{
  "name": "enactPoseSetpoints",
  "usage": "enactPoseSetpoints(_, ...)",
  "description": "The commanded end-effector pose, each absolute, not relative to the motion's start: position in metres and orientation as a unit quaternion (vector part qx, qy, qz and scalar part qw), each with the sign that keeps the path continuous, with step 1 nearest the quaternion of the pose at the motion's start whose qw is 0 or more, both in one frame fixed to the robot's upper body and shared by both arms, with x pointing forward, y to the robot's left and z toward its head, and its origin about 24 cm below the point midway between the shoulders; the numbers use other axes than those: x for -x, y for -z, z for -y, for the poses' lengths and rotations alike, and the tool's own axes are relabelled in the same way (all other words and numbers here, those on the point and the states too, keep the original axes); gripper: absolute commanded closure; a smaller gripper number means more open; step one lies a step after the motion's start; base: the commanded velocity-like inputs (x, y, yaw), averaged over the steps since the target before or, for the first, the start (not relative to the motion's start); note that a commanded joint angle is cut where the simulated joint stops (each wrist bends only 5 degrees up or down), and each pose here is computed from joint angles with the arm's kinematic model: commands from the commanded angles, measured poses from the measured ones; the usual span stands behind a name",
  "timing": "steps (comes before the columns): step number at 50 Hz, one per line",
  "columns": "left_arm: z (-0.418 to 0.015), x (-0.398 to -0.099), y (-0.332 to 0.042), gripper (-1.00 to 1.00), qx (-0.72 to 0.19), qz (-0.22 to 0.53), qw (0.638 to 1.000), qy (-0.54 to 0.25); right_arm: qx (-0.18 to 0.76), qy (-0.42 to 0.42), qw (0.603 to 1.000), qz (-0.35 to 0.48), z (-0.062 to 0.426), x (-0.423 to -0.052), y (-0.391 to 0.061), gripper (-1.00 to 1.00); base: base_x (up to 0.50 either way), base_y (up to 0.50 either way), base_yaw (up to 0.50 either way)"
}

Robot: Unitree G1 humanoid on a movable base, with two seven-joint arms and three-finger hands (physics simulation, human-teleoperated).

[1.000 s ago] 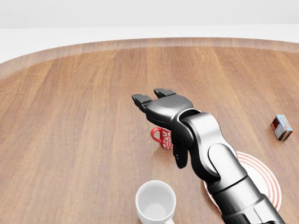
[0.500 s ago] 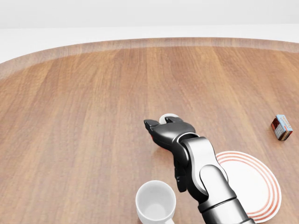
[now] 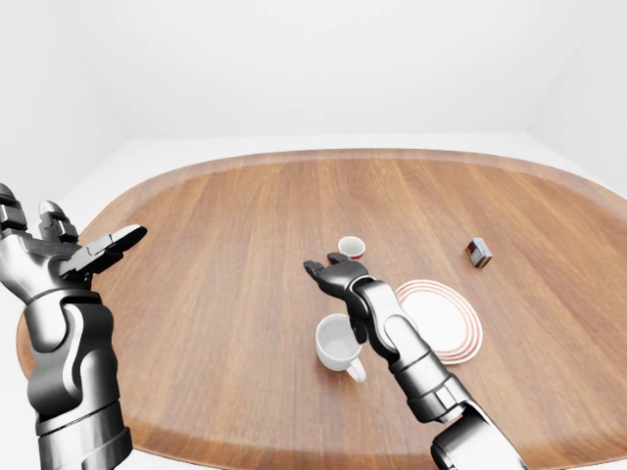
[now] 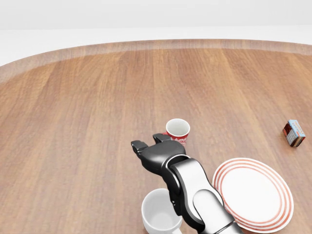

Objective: Put the white mug on the plate.

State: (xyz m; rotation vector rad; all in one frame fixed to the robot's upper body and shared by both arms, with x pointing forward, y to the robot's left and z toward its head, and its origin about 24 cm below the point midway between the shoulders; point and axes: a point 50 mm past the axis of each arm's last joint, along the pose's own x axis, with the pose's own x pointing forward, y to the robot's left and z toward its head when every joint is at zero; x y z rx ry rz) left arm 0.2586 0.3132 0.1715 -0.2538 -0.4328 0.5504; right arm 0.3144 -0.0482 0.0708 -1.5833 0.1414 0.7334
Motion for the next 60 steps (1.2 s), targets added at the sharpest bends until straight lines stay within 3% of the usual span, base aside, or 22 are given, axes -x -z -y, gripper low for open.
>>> enactPoseSetpoints(1, -0.313, -0.258, -0.172, -1.0, 0.124, 0.213, 0.931, -0.269, 0.701, -0.339, 0.627, -0.033, 0.032, -0.308, -0.074, -1.0, 0.0, 0.0, 0.0)
enactPoseSetpoints(22, -0.313, -0.259, -0.17, -1.0, 0.124, 0.209, 0.932, -0.269, 0.678, -0.313, 0.66, -0.087, 0.037, -0.309, -0.063, -1.0, 0.0, 0.0, 0.0)
enactPoseSetpoints(60, -0.313, -0.259, -0.171, -1.0, 0.125, 0.211, 0.931, -0.269, 0.648, -0.387, 0.637, -0.159, 0.031, -0.297, -0.015, -1.0, 0.0, 0.0, 0.0)
